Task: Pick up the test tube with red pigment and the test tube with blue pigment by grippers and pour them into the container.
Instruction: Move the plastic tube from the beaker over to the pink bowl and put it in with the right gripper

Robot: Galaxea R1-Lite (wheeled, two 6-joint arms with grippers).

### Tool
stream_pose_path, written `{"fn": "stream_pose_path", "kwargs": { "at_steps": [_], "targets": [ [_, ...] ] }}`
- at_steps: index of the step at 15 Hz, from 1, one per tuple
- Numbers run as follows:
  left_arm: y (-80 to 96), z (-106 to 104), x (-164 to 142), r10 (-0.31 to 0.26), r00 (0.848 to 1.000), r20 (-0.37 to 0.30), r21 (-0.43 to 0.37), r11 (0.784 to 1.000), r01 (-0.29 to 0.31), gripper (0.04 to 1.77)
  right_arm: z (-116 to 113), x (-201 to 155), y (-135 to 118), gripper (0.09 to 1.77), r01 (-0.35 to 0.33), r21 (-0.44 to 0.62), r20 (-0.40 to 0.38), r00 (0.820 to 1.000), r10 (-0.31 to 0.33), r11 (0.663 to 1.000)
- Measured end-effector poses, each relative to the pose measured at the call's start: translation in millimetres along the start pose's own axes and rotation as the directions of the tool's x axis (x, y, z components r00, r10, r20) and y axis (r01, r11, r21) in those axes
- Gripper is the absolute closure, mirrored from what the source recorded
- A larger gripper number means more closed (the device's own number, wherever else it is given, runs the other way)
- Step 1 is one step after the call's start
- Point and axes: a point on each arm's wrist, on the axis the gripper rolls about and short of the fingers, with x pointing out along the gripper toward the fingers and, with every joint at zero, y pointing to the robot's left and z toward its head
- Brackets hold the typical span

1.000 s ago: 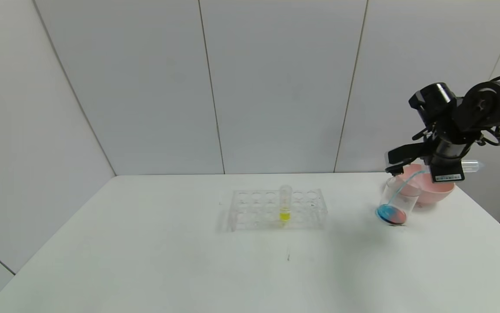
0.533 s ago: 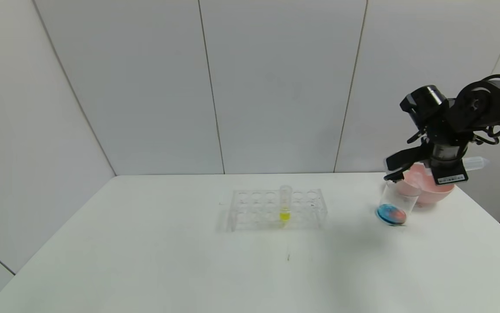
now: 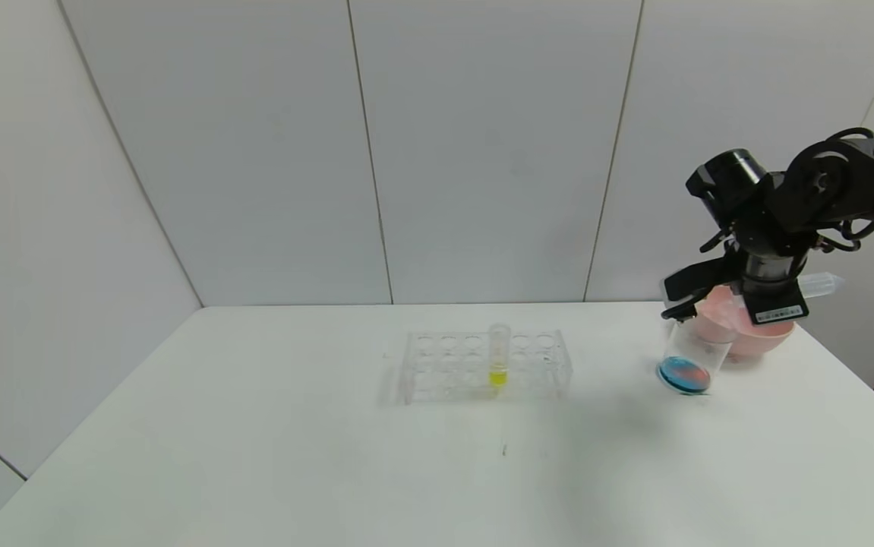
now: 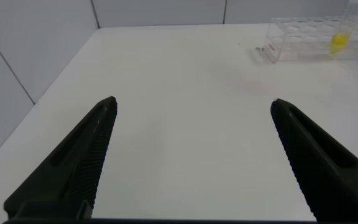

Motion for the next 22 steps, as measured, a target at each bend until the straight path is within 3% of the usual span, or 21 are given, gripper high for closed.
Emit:
{"fn": "stream_pose_path", "kwargs": {
  "at_steps": [4, 6, 8, 9, 10, 11, 13, 14, 17, 20, 21, 22],
  "targets": [
    [0.0, 0.0, 0.0, 0.0, 1.0, 0.0, 0.0, 1.0, 0.0, 0.05, -6.8, -1.7, -2.1, 1.35, 0.007, 0.027, 0.017, 1.0, -0.008, 1.0],
    [0.0, 0.0, 0.0, 0.0, 1.0, 0.0, 0.0, 1.0, 0.0, 0.05, -19.5, 0.0, -4.2, 1.35, -0.009, 0.082, 0.097, 0.995, 0.001, 0.997],
    [0.0, 0.0, 0.0, 0.0, 1.0, 0.0, 0.0, 1.0, 0.0, 0.05, -37.7, 0.5, -6.4, 1.35, -0.042, 0.136, 0.245, 0.97, 0.007, 0.99],
    [0.0, 0.0, 0.0, 0.0, 1.0, 0.0, 0.0, 1.0, 0.0, 0.05, -48.8, 1.1, -7.0, 1.35, -0.071, 0.173, 0.347, 0.938, 0.007, 0.982],
    [0.0, 0.0, 0.0, 0.0, 1.0, 0.0, 0.0, 1.0, 0.0, 0.05, -59.1, 1.6, -6.8, 1.35, -0.109, 0.212, 0.451, 0.893, 0.002, 0.971],
    [0.0, 0.0, 0.0, 0.0, 1.0, 0.0, 0.0, 1.0, 0.0, 0.05, -69.8, 2.0, -6.2, 1.35, -0.155, 0.248, 0.554, 0.833, -0.008, 0.956],
    [0.0, 0.0, 0.0, 0.0, 1.0, 0.0, 0.0, 1.0, 0.0, 0.05, -92.2, 2.2, -3.7, 1.35, -0.291, 0.321, 0.737, 0.674, -0.045, 0.901],
    [0.0, 0.0, 0.0, 0.0, 1.0, 0.0, 0.0, 1.0, 0.0, 0.05, -102.8, 3.0, -0.9, 1.35, -0.391, 0.365, 0.792, 0.608, -0.061, 0.845],
    [0.0, 0.0, 0.0, 0.0, 1.0, 0.0, 0.0, 1.0, 0.0, 0.05, -131.2, 2.8, 16.4, 1.35, -0.63, 0.408, 0.877, 0.472, -0.092, 0.661],
    [0.0, 0.0, 0.0, 0.0, 1.0, 0.0, 0.0, 1.0, 0.0, 0.05, -144.7, 6.5, 39.7, 1.35, -0.736, 0.35, 0.931, 0.339, -0.132, 0.579],
    [0.0, 0.0, 0.0, 0.0, 1.0, 0.0, 0.0, 1.0, 0.0, 0.05, -148.9, 9.7, 49.5, 1.35, -0.754, 0.339, 0.939, 0.307, -0.154, 0.563],
    [0.0, 0.0, 0.0, 0.0, 1.0, 0.0, 0.0, 1.0, 0.0, 0.05, -152.2, 12.6, 60.1, 1.35, -0.761, 0.341, 0.94, 0.292, -0.177, 0.552]
  ]
}}
